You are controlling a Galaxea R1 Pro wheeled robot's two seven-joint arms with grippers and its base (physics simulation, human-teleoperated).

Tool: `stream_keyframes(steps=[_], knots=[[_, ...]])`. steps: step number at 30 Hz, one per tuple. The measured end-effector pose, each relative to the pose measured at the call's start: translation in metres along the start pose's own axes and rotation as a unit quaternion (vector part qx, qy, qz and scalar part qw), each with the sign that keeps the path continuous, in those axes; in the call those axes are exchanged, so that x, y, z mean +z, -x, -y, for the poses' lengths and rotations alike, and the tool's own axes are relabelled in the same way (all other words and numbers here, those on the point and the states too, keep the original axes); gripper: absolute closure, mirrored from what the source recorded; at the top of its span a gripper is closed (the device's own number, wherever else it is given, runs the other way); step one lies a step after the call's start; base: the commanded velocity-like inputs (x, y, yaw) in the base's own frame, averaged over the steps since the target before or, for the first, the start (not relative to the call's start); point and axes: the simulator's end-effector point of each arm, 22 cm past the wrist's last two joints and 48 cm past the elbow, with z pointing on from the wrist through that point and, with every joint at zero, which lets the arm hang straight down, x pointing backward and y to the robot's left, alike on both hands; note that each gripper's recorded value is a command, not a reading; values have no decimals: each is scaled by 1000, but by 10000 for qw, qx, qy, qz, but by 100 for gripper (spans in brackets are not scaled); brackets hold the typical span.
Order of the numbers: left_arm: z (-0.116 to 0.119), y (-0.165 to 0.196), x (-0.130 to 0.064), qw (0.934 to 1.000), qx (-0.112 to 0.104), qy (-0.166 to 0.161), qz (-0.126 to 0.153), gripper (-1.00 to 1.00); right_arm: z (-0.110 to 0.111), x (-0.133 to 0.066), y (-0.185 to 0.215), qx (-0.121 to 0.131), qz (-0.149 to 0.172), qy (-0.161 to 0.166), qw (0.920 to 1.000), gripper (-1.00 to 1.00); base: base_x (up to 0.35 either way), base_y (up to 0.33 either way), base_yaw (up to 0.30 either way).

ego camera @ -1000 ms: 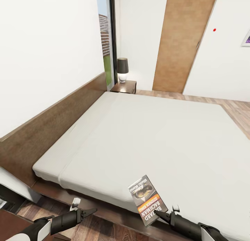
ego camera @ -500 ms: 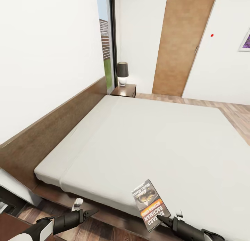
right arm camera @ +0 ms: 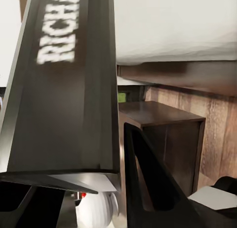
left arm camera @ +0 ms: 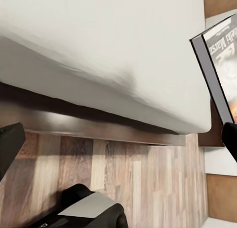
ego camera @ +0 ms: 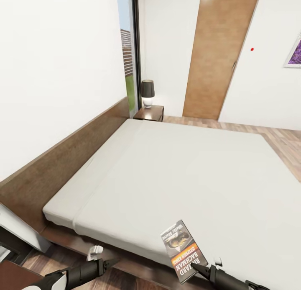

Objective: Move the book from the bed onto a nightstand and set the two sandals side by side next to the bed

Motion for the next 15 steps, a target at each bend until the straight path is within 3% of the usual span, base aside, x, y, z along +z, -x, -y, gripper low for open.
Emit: stream_keyframes(steps=[5,9,15], knots=[[0,4,-5,9999,36,164,33,-100,-9,-3,3,-71,34,9,10000,100,0,0,-48],[1,7,-9,9996,61,277,51,-100,-16,-6,8,-343,141,17,9993,100,0,0,-68],[1,13,-15,9987,101,502,79,-100,-27,-9,11,-423,177,27,9989,100,0,0,-77]])
